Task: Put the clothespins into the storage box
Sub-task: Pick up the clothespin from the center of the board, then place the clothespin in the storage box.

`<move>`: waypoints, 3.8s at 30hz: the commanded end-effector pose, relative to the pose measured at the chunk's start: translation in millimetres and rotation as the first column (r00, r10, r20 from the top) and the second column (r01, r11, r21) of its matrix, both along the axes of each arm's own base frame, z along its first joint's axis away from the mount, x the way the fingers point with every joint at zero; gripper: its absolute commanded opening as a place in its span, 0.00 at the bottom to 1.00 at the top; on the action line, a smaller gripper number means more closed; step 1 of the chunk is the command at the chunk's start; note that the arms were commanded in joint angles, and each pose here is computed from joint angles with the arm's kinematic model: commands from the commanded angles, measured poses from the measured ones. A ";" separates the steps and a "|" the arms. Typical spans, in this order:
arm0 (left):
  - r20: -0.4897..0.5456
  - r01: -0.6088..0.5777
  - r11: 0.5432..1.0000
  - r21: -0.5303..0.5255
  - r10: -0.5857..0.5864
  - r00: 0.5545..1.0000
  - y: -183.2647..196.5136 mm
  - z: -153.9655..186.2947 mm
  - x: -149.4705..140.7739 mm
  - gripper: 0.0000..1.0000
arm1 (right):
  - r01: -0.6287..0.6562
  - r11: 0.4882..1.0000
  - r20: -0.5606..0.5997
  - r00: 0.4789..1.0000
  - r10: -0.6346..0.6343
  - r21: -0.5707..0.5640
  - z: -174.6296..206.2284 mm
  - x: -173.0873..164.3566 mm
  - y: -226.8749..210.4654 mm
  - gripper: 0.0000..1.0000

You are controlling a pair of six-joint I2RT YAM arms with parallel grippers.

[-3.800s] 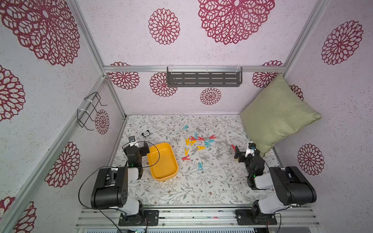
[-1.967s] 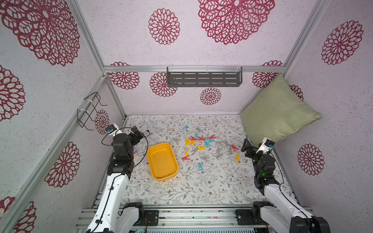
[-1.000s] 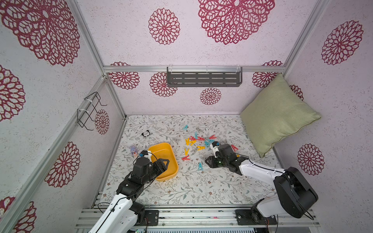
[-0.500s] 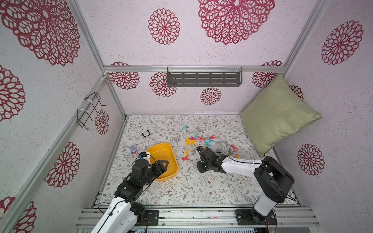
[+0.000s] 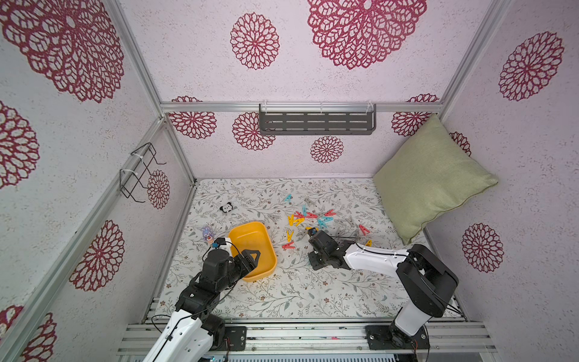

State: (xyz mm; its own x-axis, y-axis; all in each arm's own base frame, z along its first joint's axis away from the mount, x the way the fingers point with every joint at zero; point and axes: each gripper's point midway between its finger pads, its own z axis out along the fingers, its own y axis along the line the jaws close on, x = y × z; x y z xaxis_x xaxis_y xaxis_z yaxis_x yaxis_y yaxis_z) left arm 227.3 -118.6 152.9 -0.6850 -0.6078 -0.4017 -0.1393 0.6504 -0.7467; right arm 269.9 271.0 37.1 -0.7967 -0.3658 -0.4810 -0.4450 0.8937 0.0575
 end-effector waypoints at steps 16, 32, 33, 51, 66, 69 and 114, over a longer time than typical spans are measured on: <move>0.010 0.000 1.000 -0.008 0.000 1.000 -0.3 4.0 -3.5 0.74 | -0.031 0.999 -0.029 0.999 0.031 -0.006 -15.1 -6.6 3.7 0.22; 0.012 -0.009 1.000 -0.008 0.010 1.000 0.8 5.0 -2.5 0.75 | -0.036 0.999 -0.020 0.999 0.036 -0.003 -17.0 -11.0 1.7 0.14; 0.012 -0.009 1.000 -0.009 0.009 1.000 0.7 5.6 -2.4 0.75 | -0.035 0.999 -0.013 0.999 0.035 0.000 -15.0 -9.2 2.8 0.11; 0.080 -0.086 0.977 0.193 0.072 0.994 33.8 52.9 5.4 0.84 | -0.180 0.955 0.109 0.981 0.158 0.234 85.0 24.6 89.4 0.00; 0.001 -0.182 0.981 0.062 0.182 0.983 80.0 41.8 25.5 0.89 | -0.370 0.887 0.086 0.929 0.361 0.276 86.1 4.4 214.1 0.00; -0.007 -0.192 0.981 0.009 0.192 0.981 80.6 37.1 27.3 0.89 | -0.380 0.883 0.084 0.925 0.372 0.276 83.2 4.4 222.4 0.09; -0.022 0.057 0.997 -0.056 -0.058 0.998 -23.3 16.2 38.6 0.85 | -0.004 0.991 0.017 1.000 0.001 0.134 14.3 52.6 -20.6 0.60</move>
State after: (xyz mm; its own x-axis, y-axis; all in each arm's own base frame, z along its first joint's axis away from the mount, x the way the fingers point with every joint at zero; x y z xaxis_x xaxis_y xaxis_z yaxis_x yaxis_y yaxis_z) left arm 259.9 -139.7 157.5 -0.7475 -0.5815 -0.3211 -0.1510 0.6194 -0.7704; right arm 314.9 242.6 48.9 -0.8061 -0.2935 -0.5139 -0.4239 0.8923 0.1554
